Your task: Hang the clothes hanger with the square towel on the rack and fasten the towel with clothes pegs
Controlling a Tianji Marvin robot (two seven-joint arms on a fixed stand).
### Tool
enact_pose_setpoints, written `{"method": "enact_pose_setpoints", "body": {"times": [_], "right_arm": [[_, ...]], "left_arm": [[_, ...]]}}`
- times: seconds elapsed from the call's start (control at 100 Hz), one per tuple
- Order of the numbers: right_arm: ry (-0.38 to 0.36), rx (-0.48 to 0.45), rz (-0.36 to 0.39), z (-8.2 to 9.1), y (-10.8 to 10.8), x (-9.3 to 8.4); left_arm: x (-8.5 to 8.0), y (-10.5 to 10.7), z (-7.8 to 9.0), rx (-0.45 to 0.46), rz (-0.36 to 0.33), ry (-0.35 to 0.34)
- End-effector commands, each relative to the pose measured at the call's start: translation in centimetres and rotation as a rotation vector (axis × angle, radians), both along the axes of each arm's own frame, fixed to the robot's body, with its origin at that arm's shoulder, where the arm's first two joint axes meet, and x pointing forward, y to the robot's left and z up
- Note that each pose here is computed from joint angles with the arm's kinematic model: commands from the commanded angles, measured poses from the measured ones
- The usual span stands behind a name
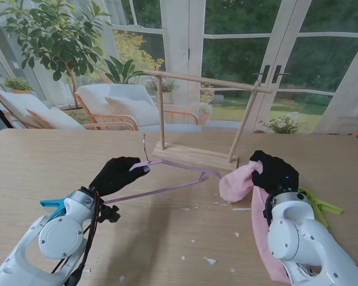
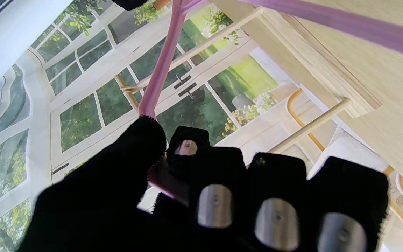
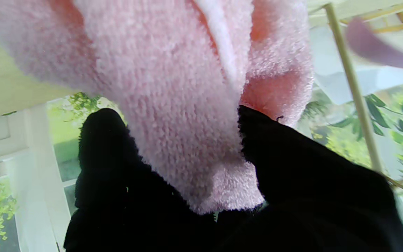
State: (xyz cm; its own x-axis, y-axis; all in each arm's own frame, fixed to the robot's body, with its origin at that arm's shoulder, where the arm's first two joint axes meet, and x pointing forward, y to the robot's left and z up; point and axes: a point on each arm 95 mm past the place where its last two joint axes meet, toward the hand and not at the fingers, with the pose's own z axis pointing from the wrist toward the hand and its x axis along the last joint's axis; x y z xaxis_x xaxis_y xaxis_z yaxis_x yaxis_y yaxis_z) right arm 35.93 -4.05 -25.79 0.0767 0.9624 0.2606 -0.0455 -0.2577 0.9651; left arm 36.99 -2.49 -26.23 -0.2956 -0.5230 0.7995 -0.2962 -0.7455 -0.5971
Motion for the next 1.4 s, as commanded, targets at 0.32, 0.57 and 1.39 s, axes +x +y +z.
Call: {"method": "enact_pose_setpoints", "body": {"times": [0.32, 0.57, 1.39], "right_arm": [[-0.028, 0.119, 0.159, 3.8, 2.6, -3.7], [-0.048, 0.175, 0.258, 6.2, 4.2, -5.3], [-0.138, 0.383, 0.335, 7.1, 8.2, -4.7]], "left_arm": [[1.0, -1.4, 1.1, 0.007, 0.050, -0.002], [1.8, -3.0, 1.0, 0.021, 0.072, 0.028], [0.0, -6.9, 1.2, -0.072, 0.017, 0.182]]}}
